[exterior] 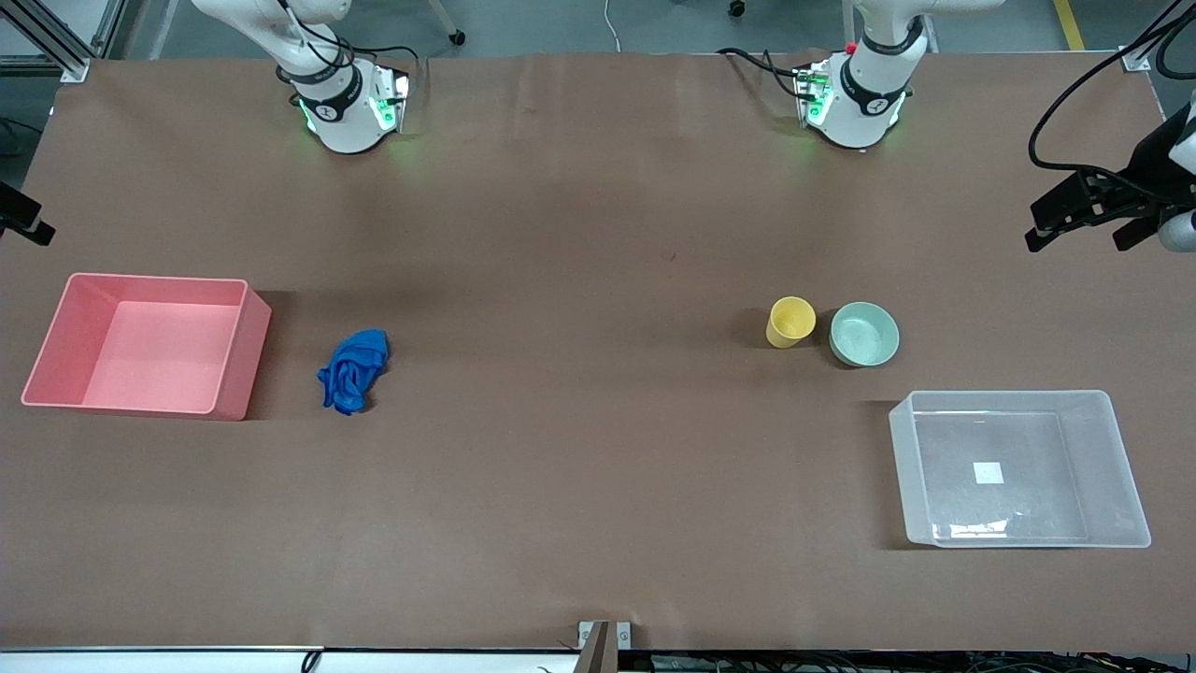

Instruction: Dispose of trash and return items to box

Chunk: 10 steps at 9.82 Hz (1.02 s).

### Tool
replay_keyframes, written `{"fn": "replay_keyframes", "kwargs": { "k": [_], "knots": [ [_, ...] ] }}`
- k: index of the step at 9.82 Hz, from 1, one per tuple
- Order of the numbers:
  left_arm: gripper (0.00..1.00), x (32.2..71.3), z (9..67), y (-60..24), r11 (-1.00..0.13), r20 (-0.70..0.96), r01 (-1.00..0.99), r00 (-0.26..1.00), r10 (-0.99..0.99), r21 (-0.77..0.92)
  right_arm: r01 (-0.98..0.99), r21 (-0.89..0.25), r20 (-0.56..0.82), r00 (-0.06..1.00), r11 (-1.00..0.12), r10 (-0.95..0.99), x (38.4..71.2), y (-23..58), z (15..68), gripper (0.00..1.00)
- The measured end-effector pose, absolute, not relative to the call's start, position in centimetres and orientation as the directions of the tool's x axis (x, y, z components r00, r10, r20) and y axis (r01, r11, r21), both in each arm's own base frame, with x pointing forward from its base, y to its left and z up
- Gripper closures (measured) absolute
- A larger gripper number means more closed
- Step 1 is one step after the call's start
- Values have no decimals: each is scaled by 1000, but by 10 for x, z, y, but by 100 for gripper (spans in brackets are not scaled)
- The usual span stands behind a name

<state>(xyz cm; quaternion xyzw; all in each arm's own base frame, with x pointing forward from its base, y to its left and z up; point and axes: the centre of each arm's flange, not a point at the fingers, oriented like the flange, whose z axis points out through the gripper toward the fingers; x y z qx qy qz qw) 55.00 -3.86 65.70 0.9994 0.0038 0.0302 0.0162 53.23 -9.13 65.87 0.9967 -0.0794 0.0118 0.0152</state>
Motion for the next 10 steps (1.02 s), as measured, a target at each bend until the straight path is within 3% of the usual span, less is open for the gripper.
{"fn": "replay_keyframes", "kwargs": {
  "k": [6, 8, 10],
  "knots": [
    [0, 554, 641, -38, -1000, 27, 8, 1000, 9, 30, -158, 29, 25, 987, -987, -158, 533, -91, 658, 0],
    [0, 562, 600, -38, -1000, 6, 10, 1000, 11, 29, -139, 28, 10, 990, -990, -139, 536, -81, 649, 0],
    [0, 569, 534, -38, -1000, -2, 4, 1000, 3, 27, -88, 28, -8, 996, -996, -88, 554, -53, 601, 0]
  ]
}}
